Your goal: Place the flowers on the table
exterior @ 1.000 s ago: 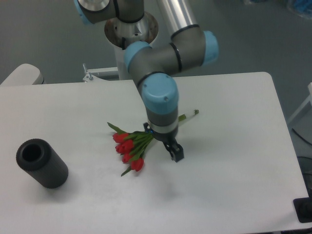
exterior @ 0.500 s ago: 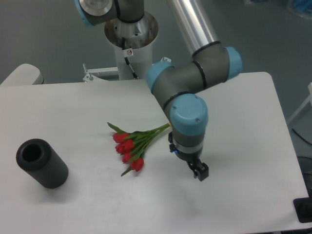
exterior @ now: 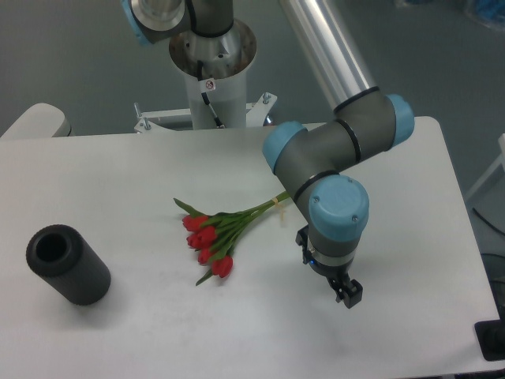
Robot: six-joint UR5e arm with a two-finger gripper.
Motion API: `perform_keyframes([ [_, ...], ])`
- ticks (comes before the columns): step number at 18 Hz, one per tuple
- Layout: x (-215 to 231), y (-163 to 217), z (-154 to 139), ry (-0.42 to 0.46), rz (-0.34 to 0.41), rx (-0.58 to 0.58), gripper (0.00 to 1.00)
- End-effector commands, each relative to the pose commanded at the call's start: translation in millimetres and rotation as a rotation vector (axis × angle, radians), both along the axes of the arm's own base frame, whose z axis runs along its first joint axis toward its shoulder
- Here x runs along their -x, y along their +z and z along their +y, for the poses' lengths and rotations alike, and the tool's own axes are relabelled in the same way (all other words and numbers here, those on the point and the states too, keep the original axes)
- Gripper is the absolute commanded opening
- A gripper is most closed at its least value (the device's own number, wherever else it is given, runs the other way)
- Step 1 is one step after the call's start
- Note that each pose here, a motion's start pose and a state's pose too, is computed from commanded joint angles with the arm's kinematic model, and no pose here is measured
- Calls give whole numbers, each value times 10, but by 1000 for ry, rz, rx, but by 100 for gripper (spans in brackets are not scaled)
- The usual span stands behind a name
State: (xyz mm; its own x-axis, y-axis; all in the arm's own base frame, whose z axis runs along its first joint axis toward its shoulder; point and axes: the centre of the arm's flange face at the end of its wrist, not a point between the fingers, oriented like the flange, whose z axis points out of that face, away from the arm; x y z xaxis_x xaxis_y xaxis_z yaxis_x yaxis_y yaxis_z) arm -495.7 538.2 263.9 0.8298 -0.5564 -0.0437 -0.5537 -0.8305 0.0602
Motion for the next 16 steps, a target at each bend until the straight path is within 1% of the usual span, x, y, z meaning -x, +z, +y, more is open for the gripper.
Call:
perform_keyframes([
  [5,66,8,-26,7,-1,-7,100],
  [16,49,-12,-23,7,-5,-6,100],
])
